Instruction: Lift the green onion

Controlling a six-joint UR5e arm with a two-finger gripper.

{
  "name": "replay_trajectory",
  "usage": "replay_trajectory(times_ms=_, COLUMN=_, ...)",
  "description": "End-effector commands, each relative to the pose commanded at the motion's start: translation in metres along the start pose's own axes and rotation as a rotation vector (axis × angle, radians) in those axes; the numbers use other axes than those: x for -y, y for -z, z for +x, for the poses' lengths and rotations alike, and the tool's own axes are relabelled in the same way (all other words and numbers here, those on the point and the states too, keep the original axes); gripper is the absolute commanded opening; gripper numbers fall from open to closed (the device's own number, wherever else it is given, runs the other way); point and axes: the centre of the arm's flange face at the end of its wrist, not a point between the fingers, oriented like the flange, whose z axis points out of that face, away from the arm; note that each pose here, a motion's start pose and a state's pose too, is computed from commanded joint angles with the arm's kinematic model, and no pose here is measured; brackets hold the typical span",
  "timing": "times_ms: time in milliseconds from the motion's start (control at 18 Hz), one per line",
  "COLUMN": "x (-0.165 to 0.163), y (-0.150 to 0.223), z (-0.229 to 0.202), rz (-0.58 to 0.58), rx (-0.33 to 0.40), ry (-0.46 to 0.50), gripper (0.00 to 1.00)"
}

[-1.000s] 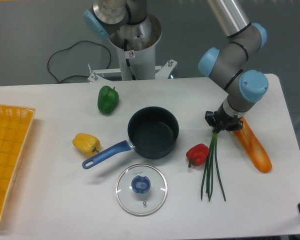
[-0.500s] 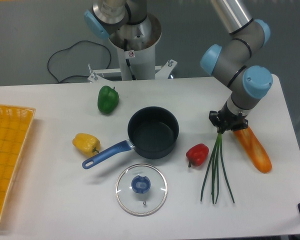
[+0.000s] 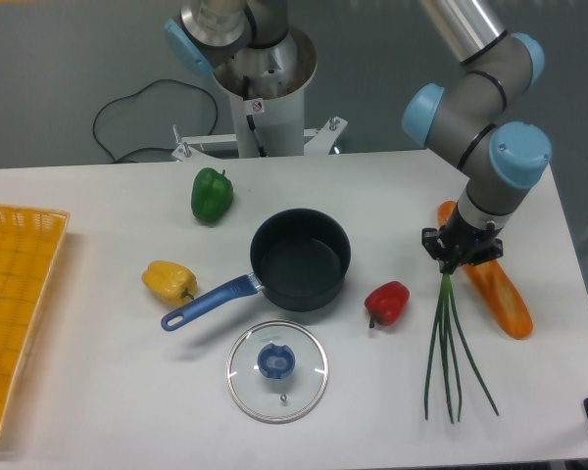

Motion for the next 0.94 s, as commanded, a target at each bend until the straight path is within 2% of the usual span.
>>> replay_trajectory(times_ms=444, x=0.015, y=0.037, z=-0.004, rz=0.074, rx=0.039, ry=-0.017, gripper=0.18)
replay_trajectory(times_ms=944, x=0.020, y=0.047, z=0.001, rz=0.070, rx=0.065, ry=-0.066, gripper=0.17)
